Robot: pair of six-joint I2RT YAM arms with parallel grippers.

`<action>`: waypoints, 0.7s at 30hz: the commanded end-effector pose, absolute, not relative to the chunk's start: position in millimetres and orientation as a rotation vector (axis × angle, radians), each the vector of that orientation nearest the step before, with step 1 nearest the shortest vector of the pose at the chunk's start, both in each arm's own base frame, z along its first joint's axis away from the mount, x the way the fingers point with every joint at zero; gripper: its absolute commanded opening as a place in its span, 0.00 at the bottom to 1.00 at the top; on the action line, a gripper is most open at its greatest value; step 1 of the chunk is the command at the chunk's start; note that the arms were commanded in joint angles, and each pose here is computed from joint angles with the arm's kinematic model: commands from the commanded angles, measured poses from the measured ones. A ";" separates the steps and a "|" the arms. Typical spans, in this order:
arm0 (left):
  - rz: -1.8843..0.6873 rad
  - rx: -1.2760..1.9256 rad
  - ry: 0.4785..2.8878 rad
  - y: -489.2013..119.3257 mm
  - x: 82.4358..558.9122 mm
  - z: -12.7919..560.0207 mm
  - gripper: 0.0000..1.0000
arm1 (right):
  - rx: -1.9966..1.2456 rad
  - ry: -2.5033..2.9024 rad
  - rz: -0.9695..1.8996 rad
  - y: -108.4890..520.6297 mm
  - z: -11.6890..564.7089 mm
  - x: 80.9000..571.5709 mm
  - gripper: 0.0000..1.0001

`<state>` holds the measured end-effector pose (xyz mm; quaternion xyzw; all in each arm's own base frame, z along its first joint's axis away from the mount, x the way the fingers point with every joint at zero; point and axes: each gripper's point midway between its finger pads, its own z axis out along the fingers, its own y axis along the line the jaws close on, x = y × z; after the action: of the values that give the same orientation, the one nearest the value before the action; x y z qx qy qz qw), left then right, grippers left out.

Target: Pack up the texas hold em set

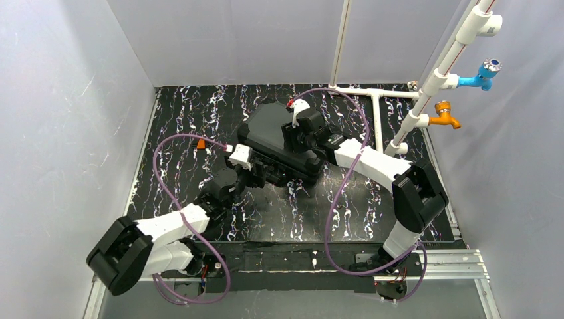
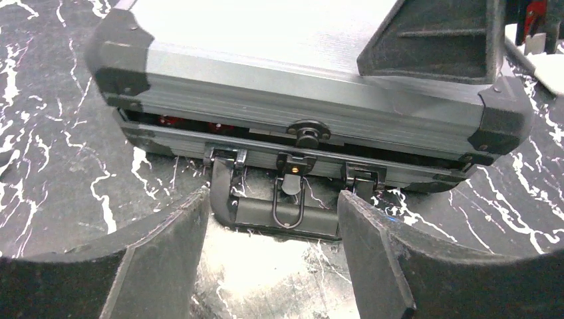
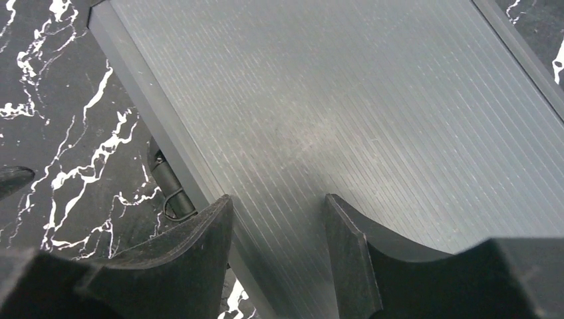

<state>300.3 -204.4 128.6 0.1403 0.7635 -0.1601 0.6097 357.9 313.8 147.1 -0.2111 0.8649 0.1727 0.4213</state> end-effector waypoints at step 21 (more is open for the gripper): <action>-0.430 0.118 2.075 -170.8 244.1 66.6 0.43 | -0.609 2.240 0.564 343.8 125.1 351.4 0.27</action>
<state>248.2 -172.2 73.5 0.0545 0.8461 -0.1775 0.4997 358.7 339.9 140.9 -0.2339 0.8603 0.2149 0.3987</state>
